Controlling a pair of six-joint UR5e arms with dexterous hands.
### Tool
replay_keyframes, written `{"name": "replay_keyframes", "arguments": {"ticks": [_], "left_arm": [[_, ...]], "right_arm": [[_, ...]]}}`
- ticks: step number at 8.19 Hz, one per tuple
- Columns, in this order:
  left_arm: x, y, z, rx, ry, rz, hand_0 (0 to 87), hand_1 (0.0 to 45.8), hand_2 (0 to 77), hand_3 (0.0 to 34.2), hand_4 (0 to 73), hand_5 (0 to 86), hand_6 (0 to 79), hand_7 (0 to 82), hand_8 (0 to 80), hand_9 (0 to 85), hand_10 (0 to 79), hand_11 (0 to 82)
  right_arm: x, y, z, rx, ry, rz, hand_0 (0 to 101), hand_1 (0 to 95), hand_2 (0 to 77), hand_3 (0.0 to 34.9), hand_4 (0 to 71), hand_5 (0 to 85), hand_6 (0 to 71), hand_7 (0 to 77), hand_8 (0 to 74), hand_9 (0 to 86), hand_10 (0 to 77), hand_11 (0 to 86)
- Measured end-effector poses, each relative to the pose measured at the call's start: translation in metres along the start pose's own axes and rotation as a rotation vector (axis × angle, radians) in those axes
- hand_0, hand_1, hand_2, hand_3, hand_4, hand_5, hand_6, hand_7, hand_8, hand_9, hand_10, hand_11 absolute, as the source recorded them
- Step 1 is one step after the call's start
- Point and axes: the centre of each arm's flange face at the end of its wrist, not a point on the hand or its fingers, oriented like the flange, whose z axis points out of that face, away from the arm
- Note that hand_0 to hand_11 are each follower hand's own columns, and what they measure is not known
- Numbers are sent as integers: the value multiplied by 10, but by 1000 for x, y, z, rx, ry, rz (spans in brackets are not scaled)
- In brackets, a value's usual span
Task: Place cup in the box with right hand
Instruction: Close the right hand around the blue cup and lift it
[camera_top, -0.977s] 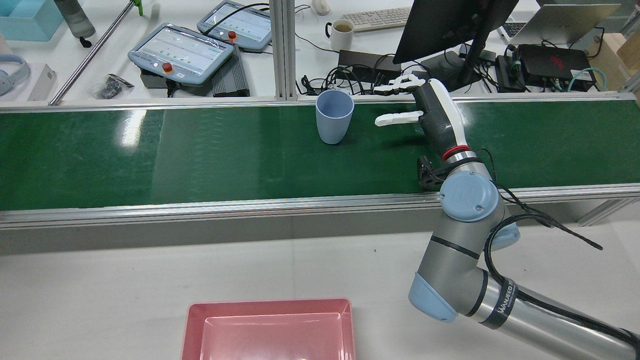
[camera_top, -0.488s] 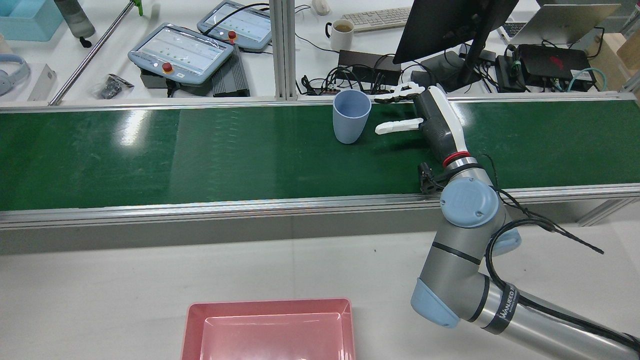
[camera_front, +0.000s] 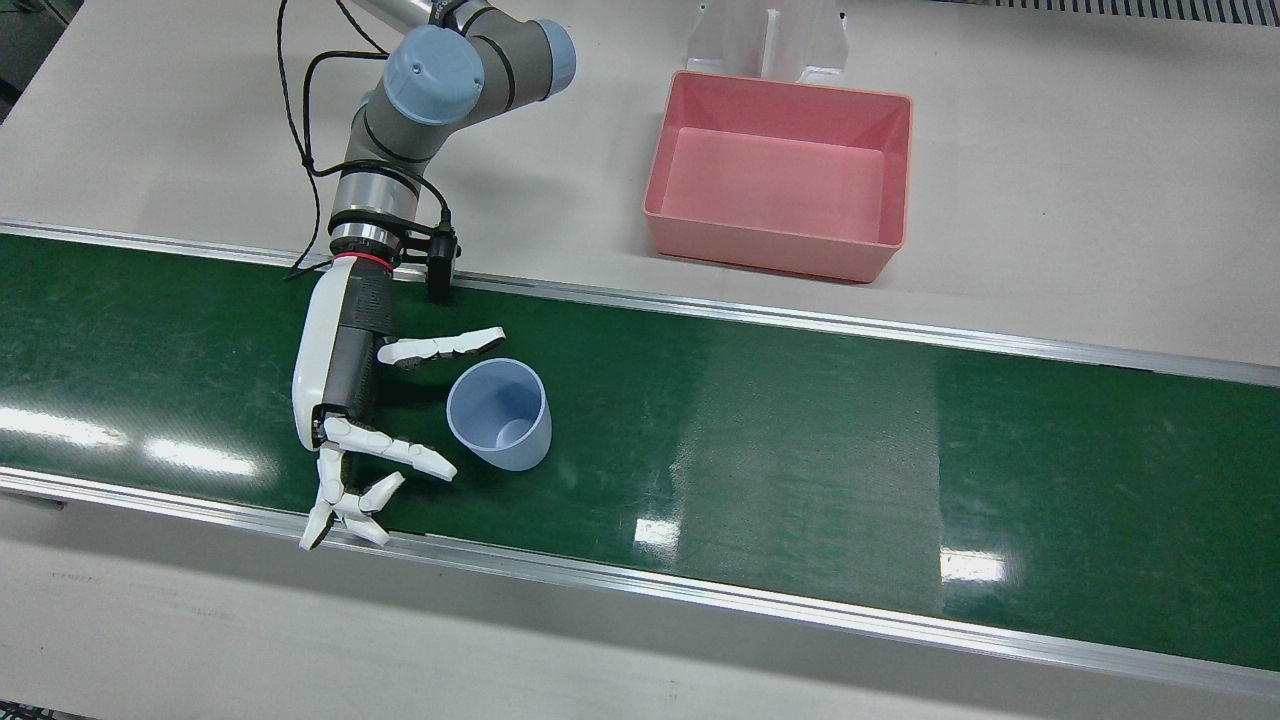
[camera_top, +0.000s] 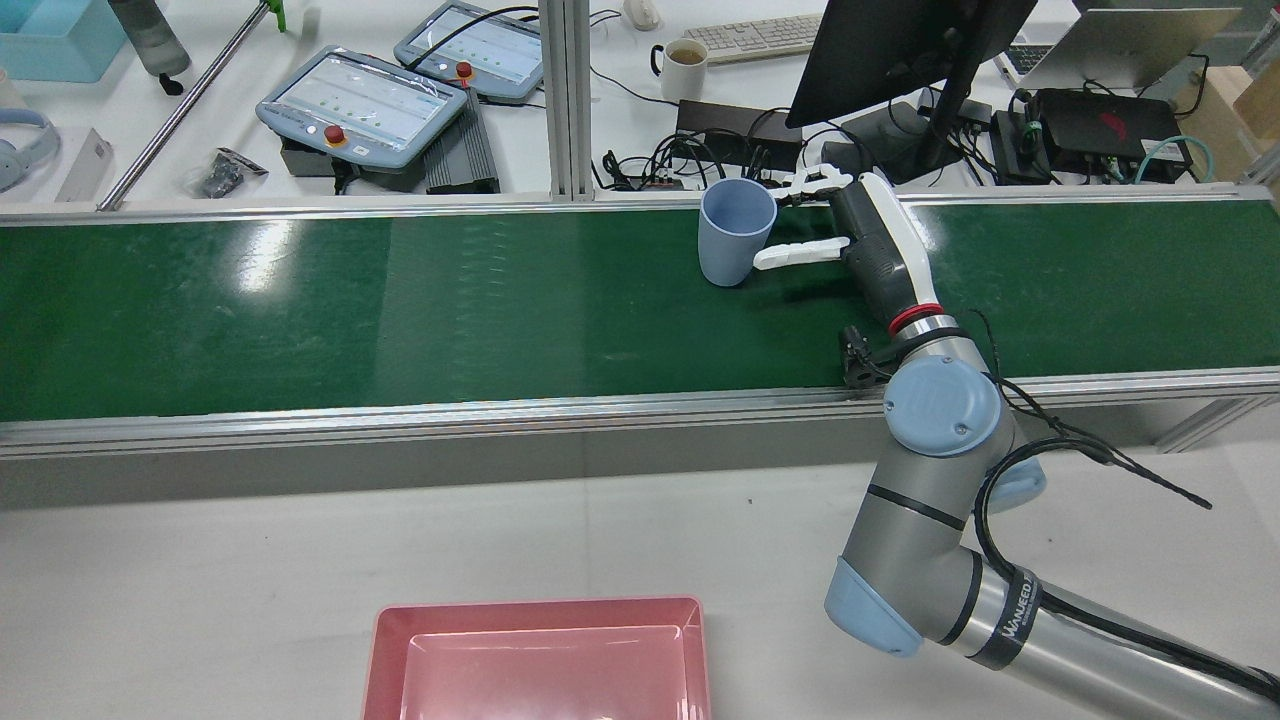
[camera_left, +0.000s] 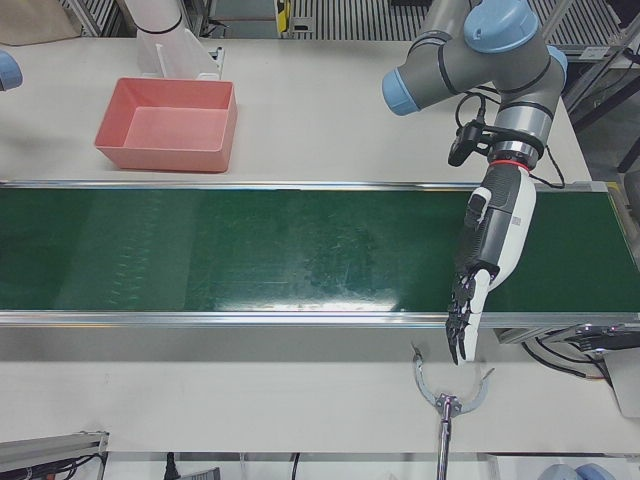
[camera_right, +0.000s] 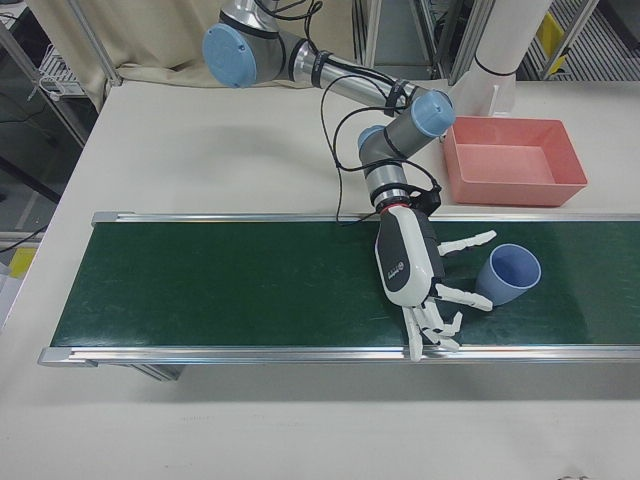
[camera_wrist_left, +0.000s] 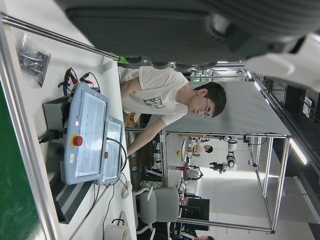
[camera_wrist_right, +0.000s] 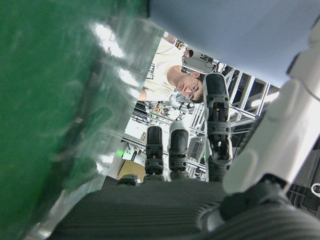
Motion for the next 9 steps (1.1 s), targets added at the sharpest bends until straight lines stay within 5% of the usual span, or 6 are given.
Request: {"name": "replay_keyframes", "arguments": {"ticks": [8, 9], "left_arm": [[0, 0, 0, 0, 0, 0, 0, 5, 5, 0, 0, 0, 0, 0, 0, 5, 0, 0], [0, 0, 0, 0, 0, 0, 0, 5, 5, 0, 0, 0, 0, 0, 0, 5, 0, 0]], "right_arm": [[-2, -2, -2, 13, 5, -15, 478, 11, 11, 0, 518, 0, 125, 698, 115, 300, 0, 5], [-4, -1, -3, 16, 3, -18, 476, 115, 11, 0, 420, 5, 120, 698, 115, 284, 0, 5]]}}
